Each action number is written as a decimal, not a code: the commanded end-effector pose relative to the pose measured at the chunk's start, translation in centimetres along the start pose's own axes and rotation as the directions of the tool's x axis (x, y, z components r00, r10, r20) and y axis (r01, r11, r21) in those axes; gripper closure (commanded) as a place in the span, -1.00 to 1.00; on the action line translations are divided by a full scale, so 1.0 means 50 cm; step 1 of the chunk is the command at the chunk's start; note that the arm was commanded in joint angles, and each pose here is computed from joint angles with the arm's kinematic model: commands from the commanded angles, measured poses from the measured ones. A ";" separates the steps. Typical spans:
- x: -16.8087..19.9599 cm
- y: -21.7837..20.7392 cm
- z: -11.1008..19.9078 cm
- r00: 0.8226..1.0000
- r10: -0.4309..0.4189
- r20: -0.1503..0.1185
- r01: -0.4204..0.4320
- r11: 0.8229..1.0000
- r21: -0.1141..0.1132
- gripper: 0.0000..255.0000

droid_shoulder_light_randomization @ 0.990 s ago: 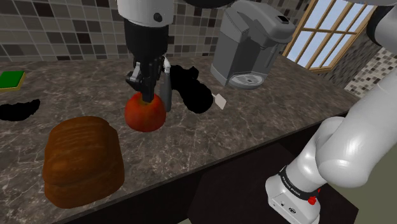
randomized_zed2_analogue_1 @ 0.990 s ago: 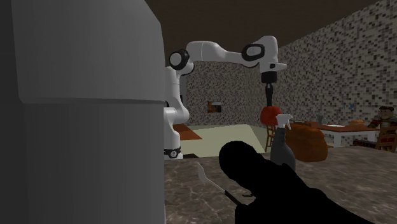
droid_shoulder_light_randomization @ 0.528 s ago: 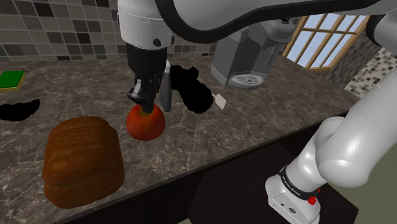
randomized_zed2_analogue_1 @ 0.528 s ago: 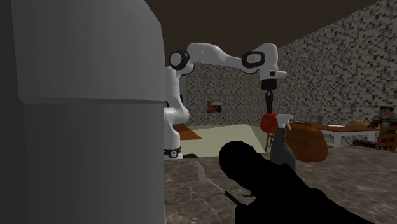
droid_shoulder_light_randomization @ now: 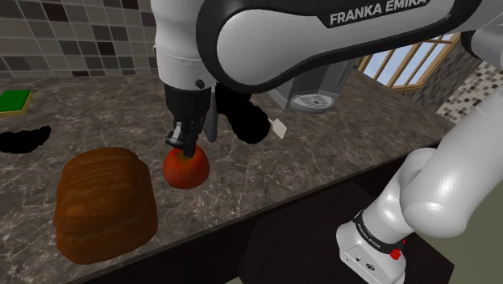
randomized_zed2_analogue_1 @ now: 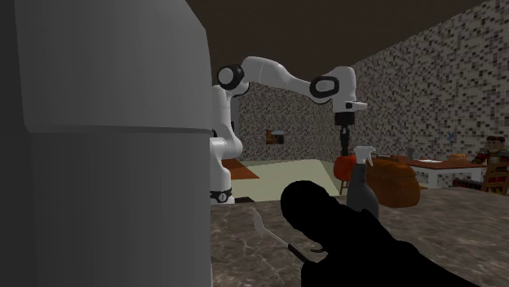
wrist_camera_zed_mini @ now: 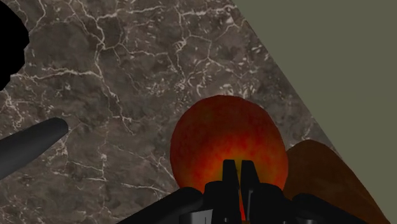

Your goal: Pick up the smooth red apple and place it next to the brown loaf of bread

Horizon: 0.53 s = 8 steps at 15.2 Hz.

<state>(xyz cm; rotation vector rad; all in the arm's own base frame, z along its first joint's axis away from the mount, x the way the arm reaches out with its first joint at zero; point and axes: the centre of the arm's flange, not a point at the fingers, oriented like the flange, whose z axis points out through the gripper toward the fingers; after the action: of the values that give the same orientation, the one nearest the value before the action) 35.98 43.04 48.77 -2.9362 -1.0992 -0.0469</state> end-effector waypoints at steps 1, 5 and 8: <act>0.000 -0.002 0.021 1.000 0.000 -0.001 0.000 1.000 0.000 1.00; -0.001 -0.003 0.063 1.000 0.000 -0.001 0.000 1.000 0.000 1.00; -0.002 -0.003 0.095 1.000 0.000 -0.001 0.000 1.000 0.000 1.00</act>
<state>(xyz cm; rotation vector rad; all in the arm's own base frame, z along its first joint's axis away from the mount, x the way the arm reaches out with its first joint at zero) 35.94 43.33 44.57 -2.9361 -1.0993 -0.0471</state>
